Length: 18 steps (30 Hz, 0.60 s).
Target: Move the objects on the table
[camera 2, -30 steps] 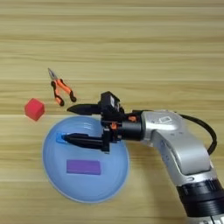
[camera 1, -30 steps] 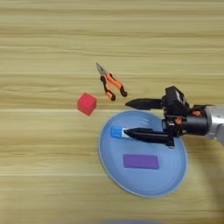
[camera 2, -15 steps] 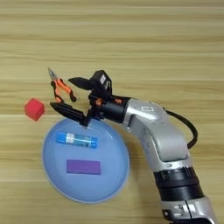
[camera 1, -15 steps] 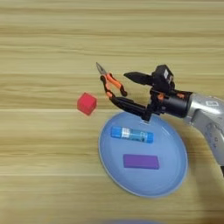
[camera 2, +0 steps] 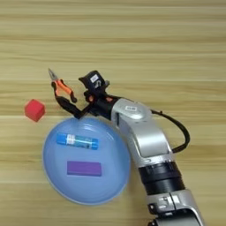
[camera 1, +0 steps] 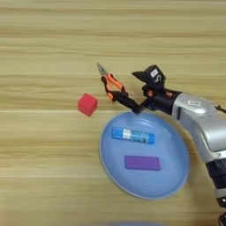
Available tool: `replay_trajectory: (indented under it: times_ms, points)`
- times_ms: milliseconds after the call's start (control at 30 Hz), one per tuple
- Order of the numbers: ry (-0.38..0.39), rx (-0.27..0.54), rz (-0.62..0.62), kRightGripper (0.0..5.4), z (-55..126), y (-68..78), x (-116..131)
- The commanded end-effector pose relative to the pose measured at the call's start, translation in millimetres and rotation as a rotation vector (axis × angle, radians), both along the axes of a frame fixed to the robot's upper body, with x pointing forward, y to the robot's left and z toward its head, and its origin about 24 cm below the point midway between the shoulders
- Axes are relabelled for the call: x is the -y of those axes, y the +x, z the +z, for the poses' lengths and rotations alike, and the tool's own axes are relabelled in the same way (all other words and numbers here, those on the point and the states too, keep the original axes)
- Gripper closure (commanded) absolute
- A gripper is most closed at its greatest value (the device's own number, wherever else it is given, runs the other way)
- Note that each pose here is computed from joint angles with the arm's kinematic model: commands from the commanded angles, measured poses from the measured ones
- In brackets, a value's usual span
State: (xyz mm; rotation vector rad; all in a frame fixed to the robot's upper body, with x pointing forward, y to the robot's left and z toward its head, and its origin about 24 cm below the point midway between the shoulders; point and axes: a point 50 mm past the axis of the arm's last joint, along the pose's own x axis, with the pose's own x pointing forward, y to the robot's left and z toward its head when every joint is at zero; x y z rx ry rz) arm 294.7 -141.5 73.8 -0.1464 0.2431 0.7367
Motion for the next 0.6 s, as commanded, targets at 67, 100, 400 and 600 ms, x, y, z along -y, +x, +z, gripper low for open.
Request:
replay_trajectory:
  times_ms: [67,100,400,600]
  points:
    - [-0.046,0.141,-0.031,0.04,23.8,19.1,-12]
    - [-0.051,0.143,-0.039,0.04,23.5,20.9,-13]
    - [-0.064,0.102,-0.092,0.04,19.2,37.0,-19]
    - [-0.074,0.070,-0.128,0.04,18.8,49.0,-22]
